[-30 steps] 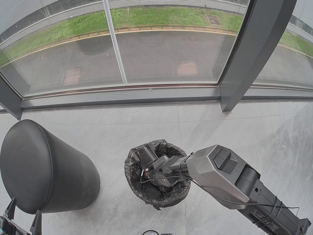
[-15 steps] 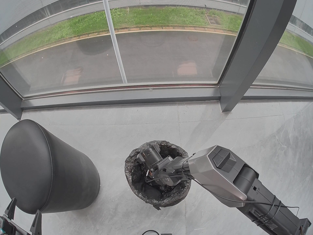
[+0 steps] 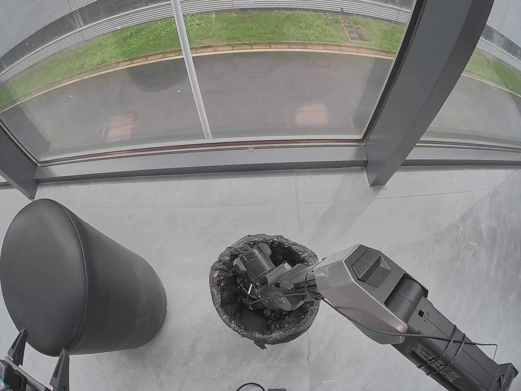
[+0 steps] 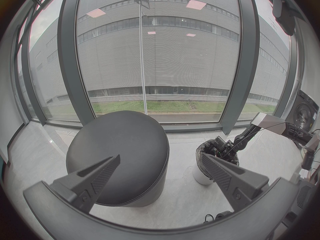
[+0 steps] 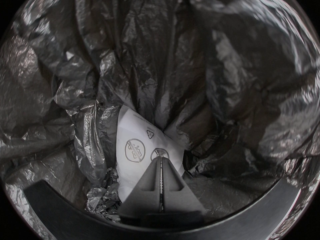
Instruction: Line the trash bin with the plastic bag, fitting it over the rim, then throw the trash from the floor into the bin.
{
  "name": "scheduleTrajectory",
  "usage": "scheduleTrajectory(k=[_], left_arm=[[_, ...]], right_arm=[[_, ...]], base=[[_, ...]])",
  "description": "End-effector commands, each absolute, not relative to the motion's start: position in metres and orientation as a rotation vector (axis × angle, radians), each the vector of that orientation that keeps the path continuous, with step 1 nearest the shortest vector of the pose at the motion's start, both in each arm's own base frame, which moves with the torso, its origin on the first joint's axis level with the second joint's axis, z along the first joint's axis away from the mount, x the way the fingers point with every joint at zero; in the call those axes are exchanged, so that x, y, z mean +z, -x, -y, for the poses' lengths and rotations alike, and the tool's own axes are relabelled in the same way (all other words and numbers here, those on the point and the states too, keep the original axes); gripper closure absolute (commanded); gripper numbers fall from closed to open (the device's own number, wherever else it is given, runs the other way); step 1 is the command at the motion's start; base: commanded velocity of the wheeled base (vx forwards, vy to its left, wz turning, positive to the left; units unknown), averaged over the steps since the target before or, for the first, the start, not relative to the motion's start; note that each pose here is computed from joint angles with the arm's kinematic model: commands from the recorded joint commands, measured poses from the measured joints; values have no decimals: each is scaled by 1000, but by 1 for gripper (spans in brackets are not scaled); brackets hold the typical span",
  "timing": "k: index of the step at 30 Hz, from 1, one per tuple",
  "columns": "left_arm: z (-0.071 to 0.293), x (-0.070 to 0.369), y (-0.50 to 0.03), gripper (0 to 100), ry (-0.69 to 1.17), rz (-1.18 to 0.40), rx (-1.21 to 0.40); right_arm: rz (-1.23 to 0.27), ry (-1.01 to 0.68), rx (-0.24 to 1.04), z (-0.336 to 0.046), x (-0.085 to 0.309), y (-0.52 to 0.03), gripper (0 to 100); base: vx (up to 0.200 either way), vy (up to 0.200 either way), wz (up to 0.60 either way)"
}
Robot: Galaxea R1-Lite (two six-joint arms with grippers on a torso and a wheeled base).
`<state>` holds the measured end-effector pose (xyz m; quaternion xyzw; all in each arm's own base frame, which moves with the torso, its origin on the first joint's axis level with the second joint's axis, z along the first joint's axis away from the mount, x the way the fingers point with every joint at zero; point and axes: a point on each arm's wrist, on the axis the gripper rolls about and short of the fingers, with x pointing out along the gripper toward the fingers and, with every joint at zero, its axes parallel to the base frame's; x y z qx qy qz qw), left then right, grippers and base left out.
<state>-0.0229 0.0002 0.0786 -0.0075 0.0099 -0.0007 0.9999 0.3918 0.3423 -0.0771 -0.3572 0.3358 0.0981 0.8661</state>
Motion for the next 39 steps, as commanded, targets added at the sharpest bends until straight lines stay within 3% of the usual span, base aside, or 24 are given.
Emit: scheduleTrajectory(k=[1, 16, 30, 39], left_arm=[[0, 75, 23, 0, 15, -17, -1], [0, 75, 23, 0, 15, -17, -1], [0, 75, 23, 0, 15, -17, -1], [0, 75, 23, 0, 15, -17, -1]], right_arm=[[-709, 753, 206, -342, -80, -391, 100], [-670, 783, 277, -376, -39, -357, 100], [-765, 829, 241, -357, -94, -366, 100], [-798, 836, 217, -344, -108, -374, 100]], base=[[0, 0, 0], [0, 0, 0], [0, 0, 0], [0, 0, 0]])
